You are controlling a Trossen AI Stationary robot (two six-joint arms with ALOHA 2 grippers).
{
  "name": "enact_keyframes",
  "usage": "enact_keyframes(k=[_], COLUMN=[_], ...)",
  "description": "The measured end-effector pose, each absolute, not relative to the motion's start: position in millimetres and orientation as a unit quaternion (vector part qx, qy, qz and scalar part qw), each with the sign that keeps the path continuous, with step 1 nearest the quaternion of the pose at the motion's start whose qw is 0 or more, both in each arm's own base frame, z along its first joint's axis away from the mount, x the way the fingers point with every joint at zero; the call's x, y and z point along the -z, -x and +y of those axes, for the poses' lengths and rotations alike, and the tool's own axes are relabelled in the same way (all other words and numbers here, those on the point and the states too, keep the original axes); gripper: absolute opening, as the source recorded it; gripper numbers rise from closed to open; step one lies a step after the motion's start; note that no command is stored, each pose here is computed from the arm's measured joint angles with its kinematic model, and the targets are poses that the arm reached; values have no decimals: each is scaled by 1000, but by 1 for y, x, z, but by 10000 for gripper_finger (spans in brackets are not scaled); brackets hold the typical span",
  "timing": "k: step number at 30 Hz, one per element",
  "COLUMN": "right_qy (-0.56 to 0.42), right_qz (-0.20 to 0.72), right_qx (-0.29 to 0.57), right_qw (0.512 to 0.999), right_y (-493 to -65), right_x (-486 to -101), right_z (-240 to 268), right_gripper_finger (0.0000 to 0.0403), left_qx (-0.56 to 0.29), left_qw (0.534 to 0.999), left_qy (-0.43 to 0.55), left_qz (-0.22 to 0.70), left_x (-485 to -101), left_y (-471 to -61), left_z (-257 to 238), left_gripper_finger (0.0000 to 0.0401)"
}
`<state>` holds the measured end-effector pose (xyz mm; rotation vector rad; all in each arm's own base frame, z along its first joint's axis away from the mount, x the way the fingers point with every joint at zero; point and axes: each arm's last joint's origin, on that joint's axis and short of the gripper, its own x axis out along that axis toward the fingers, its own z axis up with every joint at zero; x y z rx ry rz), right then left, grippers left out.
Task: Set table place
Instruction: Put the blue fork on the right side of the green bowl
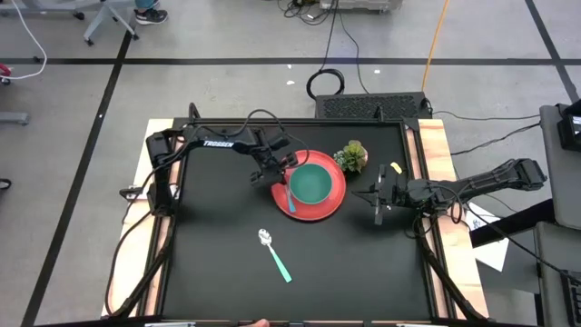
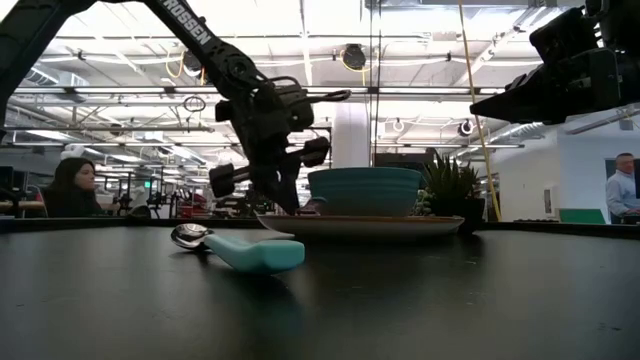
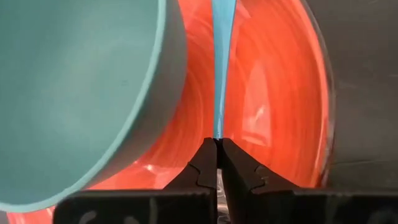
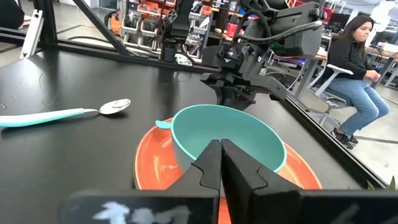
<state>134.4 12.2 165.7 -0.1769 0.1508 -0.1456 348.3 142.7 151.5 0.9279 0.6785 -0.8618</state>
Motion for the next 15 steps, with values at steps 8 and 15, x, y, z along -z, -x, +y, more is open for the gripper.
enact_keyframes(k=[8, 15], right_qy=[89, 88], right_qz=[75, 75], right_qx=[73, 73], right_qw=[991, 991], right_y=[-134, -134], right_x=[-166, -166], right_z=[12, 12], right_gripper_finger=[0, 0], left_qx=[390, 388], left_qw=[755, 755], left_qy=[-417, -416], left_qz=[321, 326], left_x=[-150, -149], left_y=[-347, -347], left_z=[143, 144], left_gripper_finger=[6, 4])
